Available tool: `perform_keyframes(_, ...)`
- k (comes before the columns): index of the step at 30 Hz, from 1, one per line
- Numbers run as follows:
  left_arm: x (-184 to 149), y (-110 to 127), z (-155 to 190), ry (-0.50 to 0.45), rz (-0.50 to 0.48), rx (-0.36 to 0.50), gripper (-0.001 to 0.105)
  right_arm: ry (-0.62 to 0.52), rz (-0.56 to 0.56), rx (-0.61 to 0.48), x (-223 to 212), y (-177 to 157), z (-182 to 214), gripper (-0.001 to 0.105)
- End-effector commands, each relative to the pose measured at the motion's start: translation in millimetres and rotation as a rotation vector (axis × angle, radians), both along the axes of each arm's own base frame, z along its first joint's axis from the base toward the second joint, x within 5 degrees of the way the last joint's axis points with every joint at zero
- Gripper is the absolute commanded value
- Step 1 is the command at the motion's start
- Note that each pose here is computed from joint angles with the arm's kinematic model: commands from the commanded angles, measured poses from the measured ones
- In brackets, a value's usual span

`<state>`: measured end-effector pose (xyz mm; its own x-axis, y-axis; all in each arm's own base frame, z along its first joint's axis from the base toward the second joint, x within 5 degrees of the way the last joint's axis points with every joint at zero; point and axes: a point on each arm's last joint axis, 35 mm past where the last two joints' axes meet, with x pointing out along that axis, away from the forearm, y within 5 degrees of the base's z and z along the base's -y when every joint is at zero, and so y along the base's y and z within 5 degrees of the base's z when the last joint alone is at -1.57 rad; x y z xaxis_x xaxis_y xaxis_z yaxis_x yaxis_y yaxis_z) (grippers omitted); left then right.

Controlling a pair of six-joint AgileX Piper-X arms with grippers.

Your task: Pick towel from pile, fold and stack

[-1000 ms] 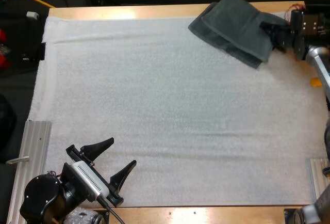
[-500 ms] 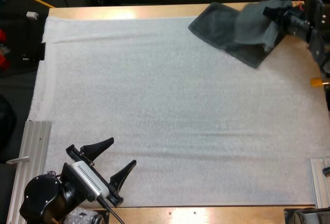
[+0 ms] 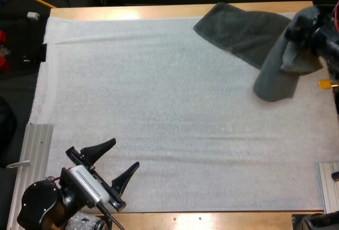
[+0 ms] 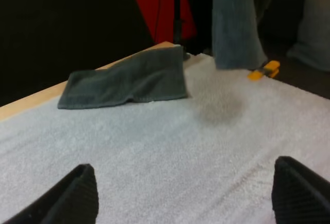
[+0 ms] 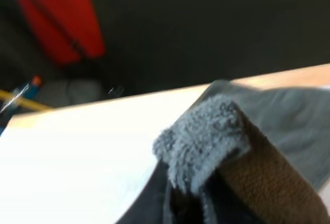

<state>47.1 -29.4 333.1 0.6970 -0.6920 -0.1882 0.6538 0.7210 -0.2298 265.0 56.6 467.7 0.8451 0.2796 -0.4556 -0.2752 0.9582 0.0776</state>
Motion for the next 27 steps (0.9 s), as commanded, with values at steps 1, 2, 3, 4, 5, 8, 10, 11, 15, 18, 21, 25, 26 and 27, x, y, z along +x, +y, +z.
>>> perform_keyframes(1, -1, 0, 6, -0.015, -0.006, -0.023, 0.069, 0.011, 0.040, -0.015, -11, 5, 4, 0.000)
perform_keyframes(2, -2, 0, 8, -0.011, -0.006, -0.033, 0.069, 0.032, 0.069, -0.023, -18, 11, 4, 0.000)
perform_keyframes(3, -2, 0, 8, -0.011, -0.007, -0.036, 0.069, 0.042, 0.086, -0.025, -21, 14, 3, 0.000)
perform_keyframes(4, -3, 0, 10, -0.012, -0.011, -0.040, 0.069, 0.072, 0.118, -0.036, -26, 21, 1, 0.000)
perform_keyframes(5, -4, 0, 12, -0.018, -0.012, -0.042, 0.069, 0.108, 0.155, -0.061, -31, 28, -3, 0.000)
perform_keyframes(8, -6, 1, 16, -0.031, -0.016, -0.045, 0.069, 0.186, 0.215, -0.132, -41, 44, -13, 0.000)
perform_keyframes(10, -7, 1, 18, -0.036, -0.025, -0.048, 0.069, 0.231, 0.247, -0.168, -44, 53, -20, 0.000)
perform_keyframes(11, -8, 1, 19, -0.038, -0.028, -0.049, 0.069, 0.257, 0.278, -0.186, -45, 60, -24, 0.000)
perform_keyframes(15, -8, 1, 19, -0.040, -0.028, -0.049, 0.069, 0.312, 0.360, -0.224, -45, 84, -37, 0.000)
perform_keyframes(18, -8, 1, 19, -0.040, -0.028, -0.049, 0.069, 0.338, 0.413, -0.263, -38, 108, -52, 0.000)
perform_keyframes(21, -8, 1, 19, -0.040, -0.028, -0.049, 0.069, 0.361, 0.460, -0.287, -29, 132, -70, 0.000)
perform_keyframes(25, -8, 1, 19, -0.040, -0.028, -0.049, 0.069, 0.378, 0.490, -0.297, -10, 171, -101, 0.000)
perform_keyframes(26, -8, 1, 19, -0.040, -0.028, -0.049, 0.069, 0.382, 0.490, -0.282, -7, 181, -108, 0.000)
perform_keyframes(27, -8, 1, 19, -0.040, -0.028, -0.049, 0.069, 0.388, 0.489, -0.275, -4, 187, -114, 0.000)
